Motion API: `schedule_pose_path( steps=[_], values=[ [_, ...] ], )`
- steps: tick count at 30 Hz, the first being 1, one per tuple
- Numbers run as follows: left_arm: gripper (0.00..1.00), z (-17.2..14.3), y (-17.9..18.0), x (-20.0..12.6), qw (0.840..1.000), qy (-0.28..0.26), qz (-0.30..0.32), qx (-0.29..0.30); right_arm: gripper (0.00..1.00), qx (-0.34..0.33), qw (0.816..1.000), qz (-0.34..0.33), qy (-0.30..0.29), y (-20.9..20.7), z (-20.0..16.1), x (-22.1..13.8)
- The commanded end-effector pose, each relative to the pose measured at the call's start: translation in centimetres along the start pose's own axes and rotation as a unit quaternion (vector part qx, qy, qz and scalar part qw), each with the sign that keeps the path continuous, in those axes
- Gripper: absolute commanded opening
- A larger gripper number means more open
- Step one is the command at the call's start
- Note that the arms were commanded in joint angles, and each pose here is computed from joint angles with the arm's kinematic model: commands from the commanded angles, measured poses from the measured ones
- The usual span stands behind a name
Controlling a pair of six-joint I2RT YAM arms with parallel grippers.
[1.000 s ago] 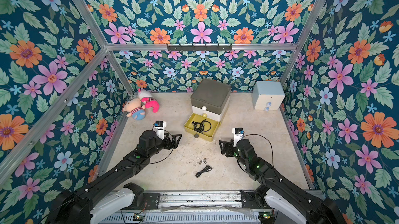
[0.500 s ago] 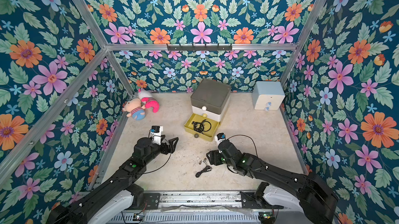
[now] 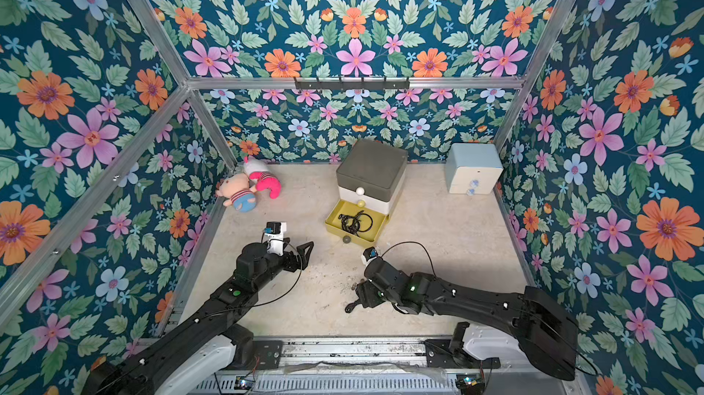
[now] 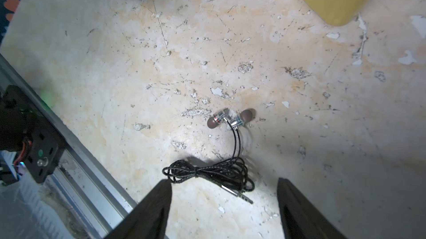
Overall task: Place the wired earphones into the drawer by color
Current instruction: Pick up the wired earphones from the center of the board.
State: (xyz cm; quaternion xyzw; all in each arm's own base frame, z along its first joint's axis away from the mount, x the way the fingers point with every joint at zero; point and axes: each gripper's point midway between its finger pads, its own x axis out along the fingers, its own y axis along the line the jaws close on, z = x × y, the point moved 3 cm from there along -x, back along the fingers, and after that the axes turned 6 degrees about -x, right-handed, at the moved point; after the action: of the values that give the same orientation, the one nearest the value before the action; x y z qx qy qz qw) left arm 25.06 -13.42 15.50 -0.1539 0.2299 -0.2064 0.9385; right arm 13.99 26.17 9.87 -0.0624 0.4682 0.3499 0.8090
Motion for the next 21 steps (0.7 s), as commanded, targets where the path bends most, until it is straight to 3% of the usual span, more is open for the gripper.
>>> schedule_pose_path(
  steps=[1,7,21],
  values=[
    [0.99,0.3,0.0,0.1,1.0,-0.006,0.001,0.007,0.77,-0.053,0.998,-0.002,0.027,0.1,-0.7,0.4],
    [0.99,0.2,0.0,0.2,1.0,-0.003,0.001,0.007,0.78,-0.13,0.989,0.017,0.063,1.5,-1.6,1.7],
    [0.99,0.2,0.0,0.2,1.0,-0.003,0.001,0.008,0.76,-0.16,0.977,0.032,0.14,2.8,-3.2,3.9]
  ],
)
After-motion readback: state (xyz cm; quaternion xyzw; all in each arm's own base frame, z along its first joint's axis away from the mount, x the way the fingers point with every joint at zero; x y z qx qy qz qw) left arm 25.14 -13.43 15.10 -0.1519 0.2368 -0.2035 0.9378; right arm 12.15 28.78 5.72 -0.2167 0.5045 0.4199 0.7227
